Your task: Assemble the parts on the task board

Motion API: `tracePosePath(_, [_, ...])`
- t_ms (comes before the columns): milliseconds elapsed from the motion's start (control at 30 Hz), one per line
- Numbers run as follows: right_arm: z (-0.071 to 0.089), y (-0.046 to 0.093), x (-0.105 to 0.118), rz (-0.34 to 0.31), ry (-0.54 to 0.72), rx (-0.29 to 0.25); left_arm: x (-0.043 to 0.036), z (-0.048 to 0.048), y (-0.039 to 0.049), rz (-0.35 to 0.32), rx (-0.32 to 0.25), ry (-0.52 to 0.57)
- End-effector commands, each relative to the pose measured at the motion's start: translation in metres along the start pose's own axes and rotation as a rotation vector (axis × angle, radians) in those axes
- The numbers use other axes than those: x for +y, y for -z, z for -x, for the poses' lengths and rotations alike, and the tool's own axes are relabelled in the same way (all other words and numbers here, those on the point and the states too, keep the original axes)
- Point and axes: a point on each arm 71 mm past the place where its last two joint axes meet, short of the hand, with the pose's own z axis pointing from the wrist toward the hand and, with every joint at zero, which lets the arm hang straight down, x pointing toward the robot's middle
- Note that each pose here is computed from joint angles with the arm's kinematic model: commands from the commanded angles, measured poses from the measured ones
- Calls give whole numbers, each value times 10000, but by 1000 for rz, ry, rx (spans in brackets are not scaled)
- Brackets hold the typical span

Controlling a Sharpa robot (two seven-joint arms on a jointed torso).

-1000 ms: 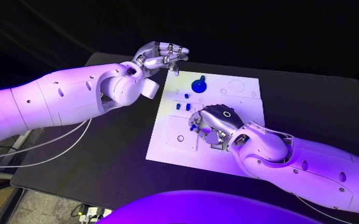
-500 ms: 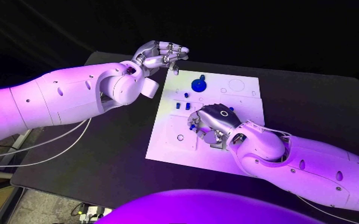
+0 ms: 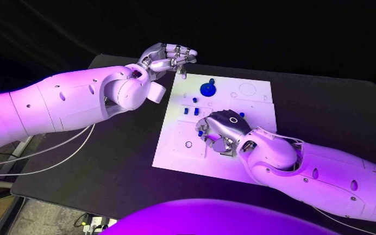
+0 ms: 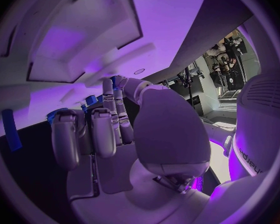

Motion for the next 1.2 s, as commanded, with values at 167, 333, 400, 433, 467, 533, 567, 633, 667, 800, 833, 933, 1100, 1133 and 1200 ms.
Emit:
tracePosePath(167, [11, 48, -39, -16, 8, -23, -9, -13, -2, -1, 10, 8])
tracePosePath(333, [88, 130, -48, -15, -3, -66, -7, -3, 2, 1, 9, 8])
tracePosePath(400, [142, 176, -59, -18, -5, -84, -7, 2, 4, 3, 8, 8])
tracePosePath(433, [161, 192, -64, -19, -5, -90, -6, 3, 5, 3, 8, 8])
tracePosePath(467, [223, 236, -83, -23, -7, -106, -6, 6, 7, 3, 8, 8])
tracePosePath(533, [322, 297, -123, -33, -9, -128, -6, 9, 9, 3, 8, 8])
tracePosePath(567, [355, 317, -140, -38, -10, -132, -6, 9, 10, 4, 8, 8])
tracePosePath(633, [473, 380, -221, -62, -12, -138, -7, 11, 13, 4, 9, 8])
tracePosePath(667, [520, 403, -265, -74, -13, -134, -7, 12, 14, 4, 9, 8])
tracePosePath(800, [719, 483, -516, -149, 12, -68, -8, 18, 20, 4, 10, 9])
tracePosePath(833, [765, 501, -584, -168, 20, -50, -8, 19, 21, 4, 10, 9])
tracePosePath(933, [841, 544, -730, -209, 46, -5, -8, 20, 21, 4, 10, 9])
tracePosePath(1100, [865, 551, -832, -235, 79, 48, -6, 18, 19, 4, 11, 9])
tracePosePath(1133, [860, 546, -838, -237, 85, 59, -5, 16, 18, 4, 12, 9])
tracePosePath(1200, [850, 533, -843, -239, 96, 74, -5, 14, 16, 4, 12, 9])
